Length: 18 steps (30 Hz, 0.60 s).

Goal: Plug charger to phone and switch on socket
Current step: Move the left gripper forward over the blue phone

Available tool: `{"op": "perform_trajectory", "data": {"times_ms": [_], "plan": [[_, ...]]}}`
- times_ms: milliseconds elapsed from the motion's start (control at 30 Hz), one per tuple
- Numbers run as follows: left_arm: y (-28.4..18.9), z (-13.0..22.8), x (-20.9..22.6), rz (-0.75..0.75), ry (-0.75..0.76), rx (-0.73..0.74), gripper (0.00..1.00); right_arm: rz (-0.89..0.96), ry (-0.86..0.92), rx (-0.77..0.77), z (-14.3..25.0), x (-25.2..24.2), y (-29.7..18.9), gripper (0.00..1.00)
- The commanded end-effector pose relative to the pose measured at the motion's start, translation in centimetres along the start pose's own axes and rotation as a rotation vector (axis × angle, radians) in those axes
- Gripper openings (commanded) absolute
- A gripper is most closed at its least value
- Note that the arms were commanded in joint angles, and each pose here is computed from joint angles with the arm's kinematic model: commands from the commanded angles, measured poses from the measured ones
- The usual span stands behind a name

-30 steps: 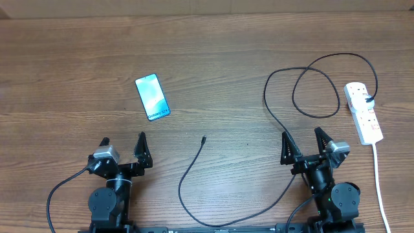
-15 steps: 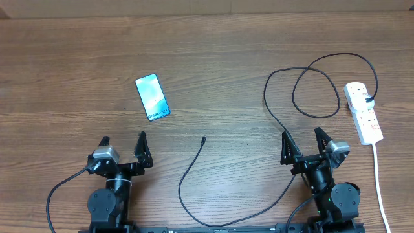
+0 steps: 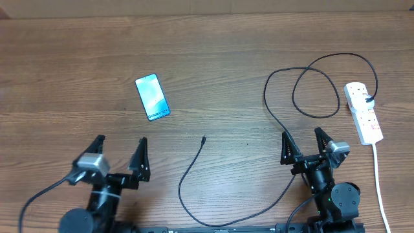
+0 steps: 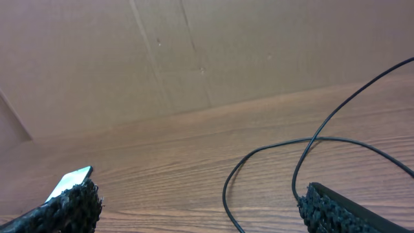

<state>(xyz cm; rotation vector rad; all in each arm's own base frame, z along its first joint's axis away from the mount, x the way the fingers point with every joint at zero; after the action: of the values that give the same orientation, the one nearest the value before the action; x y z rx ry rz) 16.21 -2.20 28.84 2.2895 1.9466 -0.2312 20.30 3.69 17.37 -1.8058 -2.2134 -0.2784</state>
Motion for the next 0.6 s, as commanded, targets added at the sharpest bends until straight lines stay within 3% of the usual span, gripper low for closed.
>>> {"op": "perform_trajectory", "data": {"times_ms": [0,267,567], "plan": [[-0.8,-3.6,-1.2,0.021,0.039,0.019,1.0,-0.001,0.0,-0.001,0.2,-0.1,0.0,1.0],[0.7,-7.7,-3.3,0.106,0.054,0.233,1.0,-0.001,0.0,-0.001,0.2,-0.1,0.0,1.0],[3.0,-7.5,-4.6,0.2,-0.012,0.432,1.0,-0.001,0.0,-0.001,0.2,-0.1,0.0,1.0]]}}
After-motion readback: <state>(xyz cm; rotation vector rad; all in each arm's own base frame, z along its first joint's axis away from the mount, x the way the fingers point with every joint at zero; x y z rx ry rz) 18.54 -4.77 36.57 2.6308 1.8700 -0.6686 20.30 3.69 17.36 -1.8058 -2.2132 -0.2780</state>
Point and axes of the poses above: each gripper's point midway between its finger pads, its own y axis out along the fingers, its own x axis along the line the jaws close on, z = x × y, the point moved 4 cm from there along -y, back along the fingers, and after that the axes turned 3 degrees about y, right-handed, at the moved point
